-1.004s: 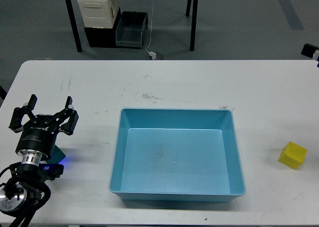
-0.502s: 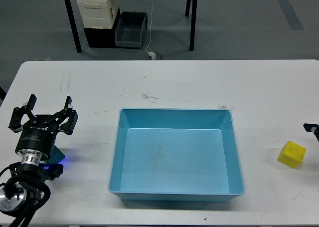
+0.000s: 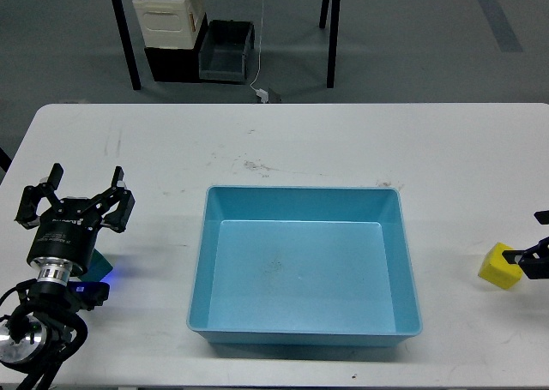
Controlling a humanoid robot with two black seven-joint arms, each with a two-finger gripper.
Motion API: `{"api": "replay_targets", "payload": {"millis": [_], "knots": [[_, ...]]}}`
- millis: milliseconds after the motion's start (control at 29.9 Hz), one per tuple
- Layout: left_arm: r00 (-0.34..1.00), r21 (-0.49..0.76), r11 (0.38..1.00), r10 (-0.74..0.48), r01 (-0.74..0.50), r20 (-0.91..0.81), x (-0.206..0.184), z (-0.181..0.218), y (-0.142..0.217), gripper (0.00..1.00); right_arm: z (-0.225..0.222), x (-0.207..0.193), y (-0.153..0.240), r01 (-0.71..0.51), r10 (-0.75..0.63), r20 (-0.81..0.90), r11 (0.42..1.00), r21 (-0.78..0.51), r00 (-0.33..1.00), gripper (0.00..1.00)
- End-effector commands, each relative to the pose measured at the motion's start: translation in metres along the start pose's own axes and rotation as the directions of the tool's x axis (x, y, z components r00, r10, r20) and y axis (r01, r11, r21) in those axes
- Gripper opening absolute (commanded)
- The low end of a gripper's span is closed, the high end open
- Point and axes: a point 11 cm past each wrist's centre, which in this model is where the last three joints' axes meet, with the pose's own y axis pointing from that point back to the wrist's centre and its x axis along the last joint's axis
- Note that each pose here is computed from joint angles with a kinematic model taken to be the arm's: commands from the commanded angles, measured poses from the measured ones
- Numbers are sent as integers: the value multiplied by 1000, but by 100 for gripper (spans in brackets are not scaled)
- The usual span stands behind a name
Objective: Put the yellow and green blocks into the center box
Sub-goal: 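Move the right gripper to the yellow cube and close on it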
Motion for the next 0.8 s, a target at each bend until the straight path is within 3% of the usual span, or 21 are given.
{"api": "replay_targets", "payload": {"millis": [0, 769], "knots": [[1000, -2, 1000, 5, -5, 1, 2, 1, 0, 100, -4, 1, -7, 12, -12, -9, 1000, 16, 1000, 99], [1000, -23, 1000, 7, -6, 2, 2, 3, 0, 100, -6, -9, -45, 149, -146, -65, 988, 37, 987, 99]]}}
